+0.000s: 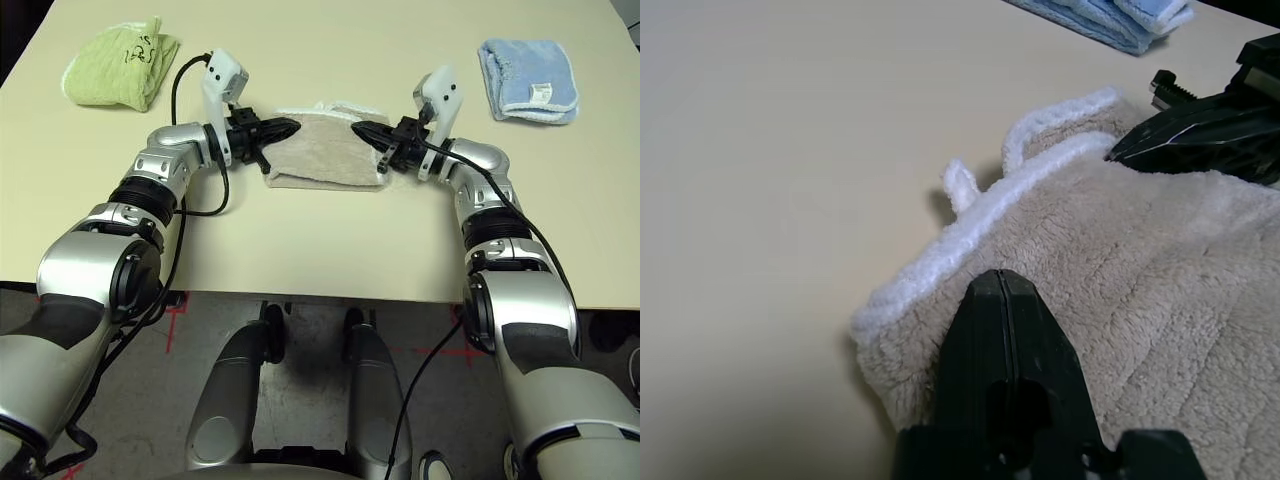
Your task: Fold the towel and set it aside.
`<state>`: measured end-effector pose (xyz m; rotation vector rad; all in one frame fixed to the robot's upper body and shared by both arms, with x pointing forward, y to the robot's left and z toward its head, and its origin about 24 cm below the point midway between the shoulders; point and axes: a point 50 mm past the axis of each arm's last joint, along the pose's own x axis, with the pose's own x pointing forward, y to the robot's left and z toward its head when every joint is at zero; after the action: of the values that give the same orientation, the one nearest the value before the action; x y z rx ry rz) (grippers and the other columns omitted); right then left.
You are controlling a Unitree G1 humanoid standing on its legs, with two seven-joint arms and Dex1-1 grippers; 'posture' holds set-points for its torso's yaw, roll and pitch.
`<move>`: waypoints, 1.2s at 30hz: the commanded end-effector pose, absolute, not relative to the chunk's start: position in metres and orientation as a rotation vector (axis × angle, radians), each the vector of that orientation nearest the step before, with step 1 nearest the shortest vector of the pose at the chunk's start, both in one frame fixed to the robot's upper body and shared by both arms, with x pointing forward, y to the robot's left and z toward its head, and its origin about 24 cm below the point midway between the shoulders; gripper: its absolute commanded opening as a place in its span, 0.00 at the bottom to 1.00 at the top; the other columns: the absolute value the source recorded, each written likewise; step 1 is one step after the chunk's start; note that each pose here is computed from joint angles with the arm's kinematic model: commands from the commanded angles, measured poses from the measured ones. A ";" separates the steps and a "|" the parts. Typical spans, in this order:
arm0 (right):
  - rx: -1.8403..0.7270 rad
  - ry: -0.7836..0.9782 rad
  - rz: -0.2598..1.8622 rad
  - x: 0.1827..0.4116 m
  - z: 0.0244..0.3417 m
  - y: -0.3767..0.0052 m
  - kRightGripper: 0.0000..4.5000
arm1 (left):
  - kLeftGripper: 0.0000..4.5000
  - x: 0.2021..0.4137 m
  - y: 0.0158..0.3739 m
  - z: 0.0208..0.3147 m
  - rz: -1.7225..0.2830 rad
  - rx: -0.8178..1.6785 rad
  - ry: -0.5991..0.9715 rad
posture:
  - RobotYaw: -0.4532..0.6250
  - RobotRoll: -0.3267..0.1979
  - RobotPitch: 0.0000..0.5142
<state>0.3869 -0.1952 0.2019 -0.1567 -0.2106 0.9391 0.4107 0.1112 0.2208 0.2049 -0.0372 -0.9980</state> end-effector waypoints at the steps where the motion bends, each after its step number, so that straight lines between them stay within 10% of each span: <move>1: 0.152 -0.315 0.912 0.382 0.238 -0.222 0.00 | 0.01 0.405 0.118 0.247 -1.136 0.177 -0.107 | 0.44 0.62 0.68; 8: 0.183 -0.139 0.971 0.350 0.236 -0.265 0.00 | 0.09 0.386 0.146 0.266 -1.385 0.191 -0.145 | 0.42 0.62 0.68; 19: 0.461 0.384 0.941 0.312 0.211 -0.295 0.89 | 0.99 0.361 0.176 0.246 -1.493 0.395 -0.090 | 0.43 0.62 0.70; 36: 0.745 0.572 0.868 0.313 0.196 -0.275 0.99 | 1.00 0.357 0.166 0.249 -1.537 0.408 -0.118 | 0.44 0.62 0.72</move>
<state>0.3144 -0.2738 0.1998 0.7329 0.5622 0.8846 0.3590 0.1671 0.2523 0.3854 -0.1210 -1.5176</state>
